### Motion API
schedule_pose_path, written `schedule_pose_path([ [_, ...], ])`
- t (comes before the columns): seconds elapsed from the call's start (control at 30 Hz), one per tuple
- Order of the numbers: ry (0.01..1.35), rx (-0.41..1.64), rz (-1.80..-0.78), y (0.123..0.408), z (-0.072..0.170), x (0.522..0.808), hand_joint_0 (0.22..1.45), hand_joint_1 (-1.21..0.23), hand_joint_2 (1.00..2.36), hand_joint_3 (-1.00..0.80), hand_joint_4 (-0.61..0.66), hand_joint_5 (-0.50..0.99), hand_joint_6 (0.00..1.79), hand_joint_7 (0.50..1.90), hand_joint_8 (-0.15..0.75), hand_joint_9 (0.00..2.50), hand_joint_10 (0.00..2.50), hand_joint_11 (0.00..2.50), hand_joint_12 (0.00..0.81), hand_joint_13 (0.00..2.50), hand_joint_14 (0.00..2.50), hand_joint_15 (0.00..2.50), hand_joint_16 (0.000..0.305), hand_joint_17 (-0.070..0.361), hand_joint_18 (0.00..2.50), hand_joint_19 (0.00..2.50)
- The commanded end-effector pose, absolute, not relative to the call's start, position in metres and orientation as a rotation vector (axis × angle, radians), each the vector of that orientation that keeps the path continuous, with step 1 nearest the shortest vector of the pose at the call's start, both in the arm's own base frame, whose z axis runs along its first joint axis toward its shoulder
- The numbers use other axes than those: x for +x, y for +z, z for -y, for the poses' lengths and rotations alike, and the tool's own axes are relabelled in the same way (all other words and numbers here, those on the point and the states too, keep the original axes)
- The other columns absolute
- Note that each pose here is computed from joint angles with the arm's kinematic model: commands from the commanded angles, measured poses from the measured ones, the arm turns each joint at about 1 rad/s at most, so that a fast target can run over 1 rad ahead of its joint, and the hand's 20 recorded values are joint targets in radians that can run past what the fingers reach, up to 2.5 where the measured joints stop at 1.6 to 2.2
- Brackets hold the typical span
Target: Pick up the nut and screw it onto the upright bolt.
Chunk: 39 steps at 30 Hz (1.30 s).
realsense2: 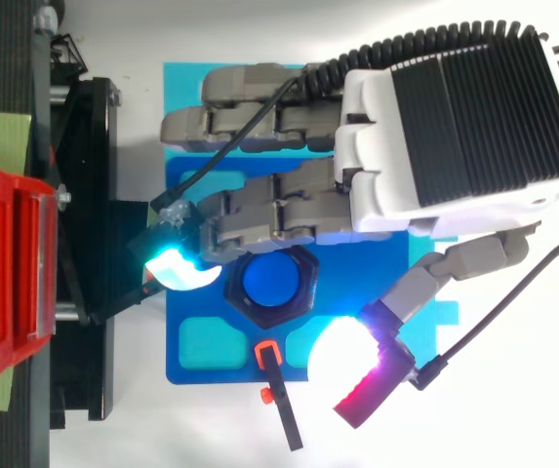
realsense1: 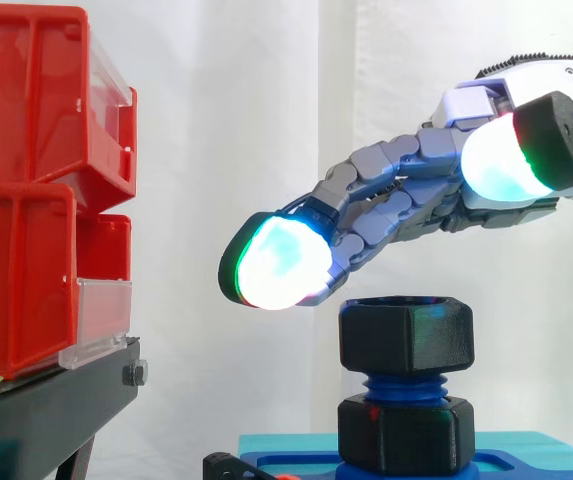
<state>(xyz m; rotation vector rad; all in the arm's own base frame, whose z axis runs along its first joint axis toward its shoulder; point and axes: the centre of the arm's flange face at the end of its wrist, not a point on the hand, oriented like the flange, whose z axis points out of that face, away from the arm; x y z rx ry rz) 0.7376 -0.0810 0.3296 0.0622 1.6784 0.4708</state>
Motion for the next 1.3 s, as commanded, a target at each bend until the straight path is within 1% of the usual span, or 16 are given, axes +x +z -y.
schedule_pose_path([
  [0.0,0.472,0.064,-1.684,0.329,0.081,0.737,0.42,-0.27,1.00,-0.50,0.11,-0.13,0.50,0.68,0.180,0.16,0.00,0.00,0.328,0.00,0.00,0.00,0.046,0.104,0.00,0.00],
  [0.53,0.479,0.061,-1.693,0.328,0.084,0.735,0.43,-0.30,1.00,-0.50,0.15,-0.09,0.50,0.76,0.196,0.33,0.00,0.00,0.326,0.00,0.00,0.00,0.043,0.098,0.00,0.00],
  [0.87,0.482,0.057,-1.695,0.328,0.088,0.734,0.44,-0.32,1.00,-0.50,0.19,-0.06,0.50,0.82,0.207,0.45,0.00,0.00,0.329,0.08,0.00,0.00,0.042,0.094,0.00,0.00],
  [0.93,0.482,0.057,-1.694,0.329,0.088,0.734,0.44,-0.32,1.00,-0.50,0.20,-0.05,0.50,0.84,0.209,0.47,0.00,0.00,0.329,0.10,0.00,0.00,0.041,0.092,0.00,0.00],
  [1.03,0.482,0.057,-1.695,0.328,0.088,0.734,0.44,-0.32,1.00,-0.50,0.22,-0.02,0.50,0.94,0.210,0.56,0.00,0.00,0.321,0.15,0.00,0.00,0.040,0.089,0.00,0.00],
  [1.1,0.481,0.058,-1.695,0.328,0.089,0.734,0.45,-0.32,1.00,-0.50,0.23,0.00,0.50,1.02,0.209,0.64,0.00,0.00,0.316,0.21,0.00,0.00,0.037,0.083,0.00,0.00],
  [1.23,0.477,0.062,-1.693,0.329,0.092,0.734,0.46,-0.32,1.00,-0.50,0.21,0.03,0.51,1.10,0.204,0.79,0.00,0.00,0.300,0.33,0.00,0.00,0.034,0.076,0.00,0.00],
  [1.27,0.476,0.063,-1.694,0.328,0.093,0.733,0.46,-0.33,1.00,-0.50,0.20,0.04,0.51,1.14,0.209,0.87,0.00,0.00,0.293,0.37,0.00,0.00,0.031,0.071,0.00,0.00],
])
